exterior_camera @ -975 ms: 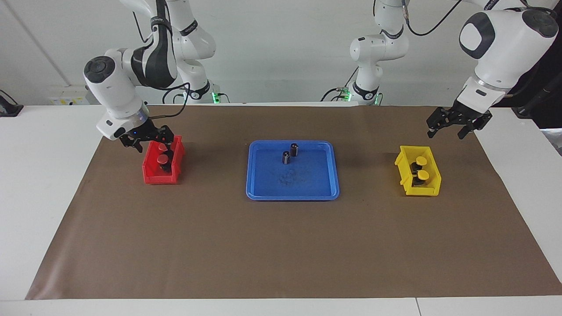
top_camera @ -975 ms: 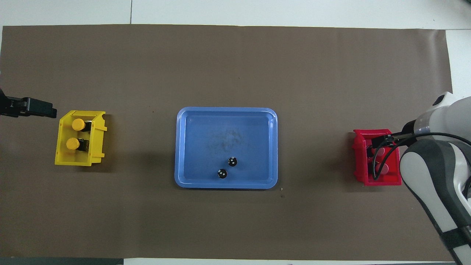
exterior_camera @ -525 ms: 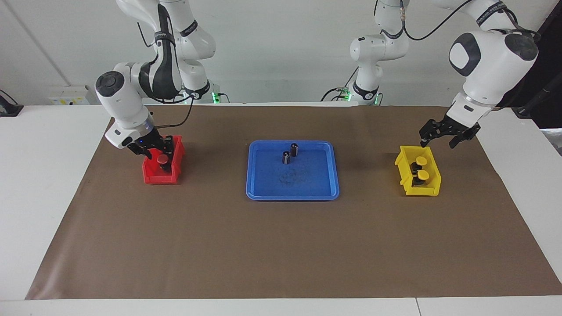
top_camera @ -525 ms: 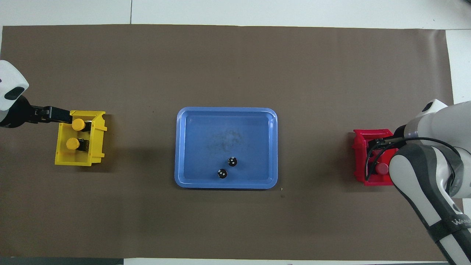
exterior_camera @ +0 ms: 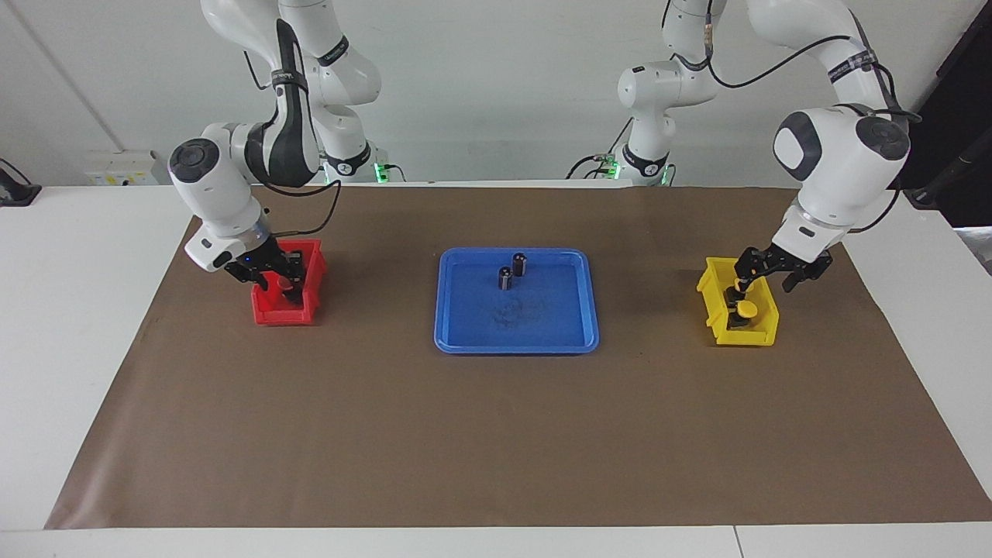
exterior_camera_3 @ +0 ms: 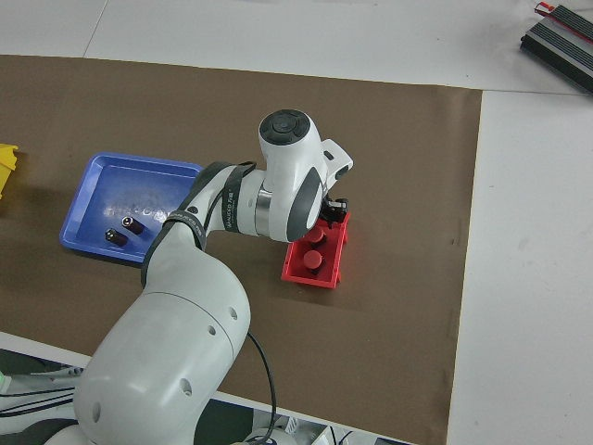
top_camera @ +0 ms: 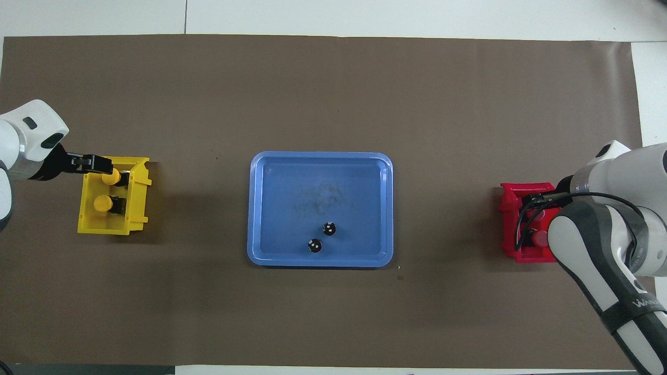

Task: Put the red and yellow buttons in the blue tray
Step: 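Grasp a red button with the right gripper while the left gripper reaches yellow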

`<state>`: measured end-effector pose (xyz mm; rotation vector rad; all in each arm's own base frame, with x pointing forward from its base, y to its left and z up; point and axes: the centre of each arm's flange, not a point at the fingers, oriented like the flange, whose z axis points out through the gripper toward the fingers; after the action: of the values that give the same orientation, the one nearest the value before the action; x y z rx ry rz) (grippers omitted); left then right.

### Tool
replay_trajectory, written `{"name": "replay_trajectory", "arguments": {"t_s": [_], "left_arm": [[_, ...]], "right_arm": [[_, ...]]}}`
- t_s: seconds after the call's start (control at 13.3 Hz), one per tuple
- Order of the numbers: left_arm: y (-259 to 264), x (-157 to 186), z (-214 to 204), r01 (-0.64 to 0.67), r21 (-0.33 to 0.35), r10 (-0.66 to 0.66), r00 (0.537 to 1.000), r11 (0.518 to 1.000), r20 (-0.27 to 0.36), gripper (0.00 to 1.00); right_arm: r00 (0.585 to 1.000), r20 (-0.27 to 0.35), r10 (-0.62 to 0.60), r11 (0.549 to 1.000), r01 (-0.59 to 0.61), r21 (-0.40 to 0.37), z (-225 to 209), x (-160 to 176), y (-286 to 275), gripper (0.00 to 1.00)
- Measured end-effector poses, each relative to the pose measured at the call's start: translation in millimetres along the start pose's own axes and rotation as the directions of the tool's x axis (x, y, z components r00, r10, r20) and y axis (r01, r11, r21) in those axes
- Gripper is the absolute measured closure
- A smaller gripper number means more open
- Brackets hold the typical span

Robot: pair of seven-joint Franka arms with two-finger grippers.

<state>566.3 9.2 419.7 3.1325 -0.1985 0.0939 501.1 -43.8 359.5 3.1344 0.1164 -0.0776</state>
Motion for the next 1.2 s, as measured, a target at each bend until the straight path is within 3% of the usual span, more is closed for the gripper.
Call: {"name": "replay_trajectory", "arguments": {"t_s": [0.15, 0.3, 0.45, 0.75, 0.97, 1.2], "left_arm": [[-3, 4, 17, 0.003, 0.000, -0.003, 1.000, 1.000, -0.006, 0.30], [-4, 3, 30, 0.005, 0.001, -0.005, 1.000, 1.000, -0.015, 0.31], [-3, 0, 37, 0.005, 0.000, -0.005, 1.000, 1.000, -0.010, 0.31], [-2, -5, 45, 0.006, -0.002, -0.006, 1.000, 1.000, 0.007, 0.31], [-2, -9, 50, 0.006, -0.004, -0.006, 1.000, 1.000, 0.018, 0.32], [-2, -11, 52, 0.008, -0.005, -0.008, 1.000, 1.000, 0.024, 0.37]], "right_arm": [[1.000, 0.001, -0.002, 1.000, 0.002, 0.000, 8, -4, -1, 0.42], [1.000, 0.000, -0.002, 1.000, 0.002, 0.000, 14, -6, -2, 0.44], [1.000, 0.000, -0.002, 1.000, 0.002, 0.000, 14, -7, -2, 0.55], [1.000, 0.024, -0.006, 1.000, 0.006, 0.003, 3, -2, -3, 0.59], [0.996, 0.087, -0.028, 1.000, 0.027, 0.008, -68, 27, -11, 0.59], [0.997, 0.073, -0.025, 1.000, 0.026, -0.011, -135, 65, -82, 0.59]]}}
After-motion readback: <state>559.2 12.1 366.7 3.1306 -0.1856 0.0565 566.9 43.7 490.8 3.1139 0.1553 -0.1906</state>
